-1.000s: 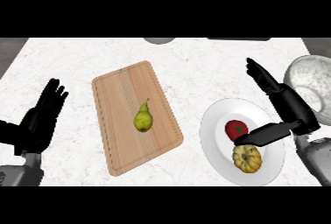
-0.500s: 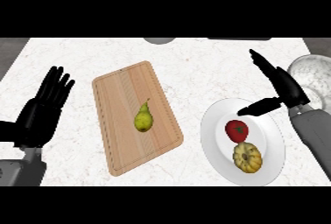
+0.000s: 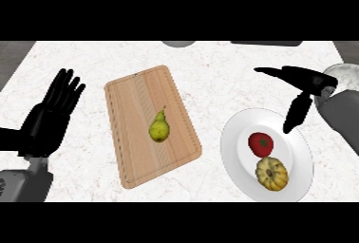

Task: Pick the tomato from the plate and place it in the bowl

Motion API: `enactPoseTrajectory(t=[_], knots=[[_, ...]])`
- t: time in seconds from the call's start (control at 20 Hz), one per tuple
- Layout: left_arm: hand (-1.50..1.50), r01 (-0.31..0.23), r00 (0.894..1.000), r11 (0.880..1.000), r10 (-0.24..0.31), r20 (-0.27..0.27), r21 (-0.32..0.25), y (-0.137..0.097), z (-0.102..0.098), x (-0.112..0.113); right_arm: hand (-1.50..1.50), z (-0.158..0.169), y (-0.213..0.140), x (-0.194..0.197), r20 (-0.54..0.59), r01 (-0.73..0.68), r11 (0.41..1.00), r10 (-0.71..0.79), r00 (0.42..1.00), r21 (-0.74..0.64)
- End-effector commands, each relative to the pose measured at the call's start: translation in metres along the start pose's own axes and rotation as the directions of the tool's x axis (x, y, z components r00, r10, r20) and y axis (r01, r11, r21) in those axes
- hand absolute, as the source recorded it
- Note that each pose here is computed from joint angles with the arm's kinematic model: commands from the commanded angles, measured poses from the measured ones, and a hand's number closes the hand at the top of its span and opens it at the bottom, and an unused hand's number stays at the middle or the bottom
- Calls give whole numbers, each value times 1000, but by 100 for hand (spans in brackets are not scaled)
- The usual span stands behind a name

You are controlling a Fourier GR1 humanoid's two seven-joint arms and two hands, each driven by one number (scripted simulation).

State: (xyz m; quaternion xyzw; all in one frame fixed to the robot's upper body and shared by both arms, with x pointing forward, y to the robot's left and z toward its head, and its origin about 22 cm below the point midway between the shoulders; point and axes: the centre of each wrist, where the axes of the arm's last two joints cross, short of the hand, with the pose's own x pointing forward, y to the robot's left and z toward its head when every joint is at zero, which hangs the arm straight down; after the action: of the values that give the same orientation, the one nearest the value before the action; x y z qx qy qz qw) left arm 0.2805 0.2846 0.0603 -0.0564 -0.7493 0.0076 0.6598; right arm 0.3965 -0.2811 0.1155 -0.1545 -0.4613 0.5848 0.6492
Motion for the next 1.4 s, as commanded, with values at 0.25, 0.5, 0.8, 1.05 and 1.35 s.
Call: enactPoseTrajectory(t=[0.25,0.5,0.8,1.05,1.35], knots=[[0,2,1000,999,-1,-26,41,4,1,11,-150,-16,-45,87,-33,-181,904,210,977,388],[0,-5,1000,997,4,10,71,7,22,1,-150,-18,-22,83,-64,-147,917,183,981,370],[0,-9,1000,998,9,-2,65,19,20,4,-150,-13,15,64,-68,-118,910,158,985,398],[0,-4,1000,998,4,0,60,26,20,13,-150,-15,21,68,-101,-119,921,168,981,370],[0,30,1000,998,-31,5,62,7,-7,-6,-150,5,47,35,-29,-158,953,171,985,257]])
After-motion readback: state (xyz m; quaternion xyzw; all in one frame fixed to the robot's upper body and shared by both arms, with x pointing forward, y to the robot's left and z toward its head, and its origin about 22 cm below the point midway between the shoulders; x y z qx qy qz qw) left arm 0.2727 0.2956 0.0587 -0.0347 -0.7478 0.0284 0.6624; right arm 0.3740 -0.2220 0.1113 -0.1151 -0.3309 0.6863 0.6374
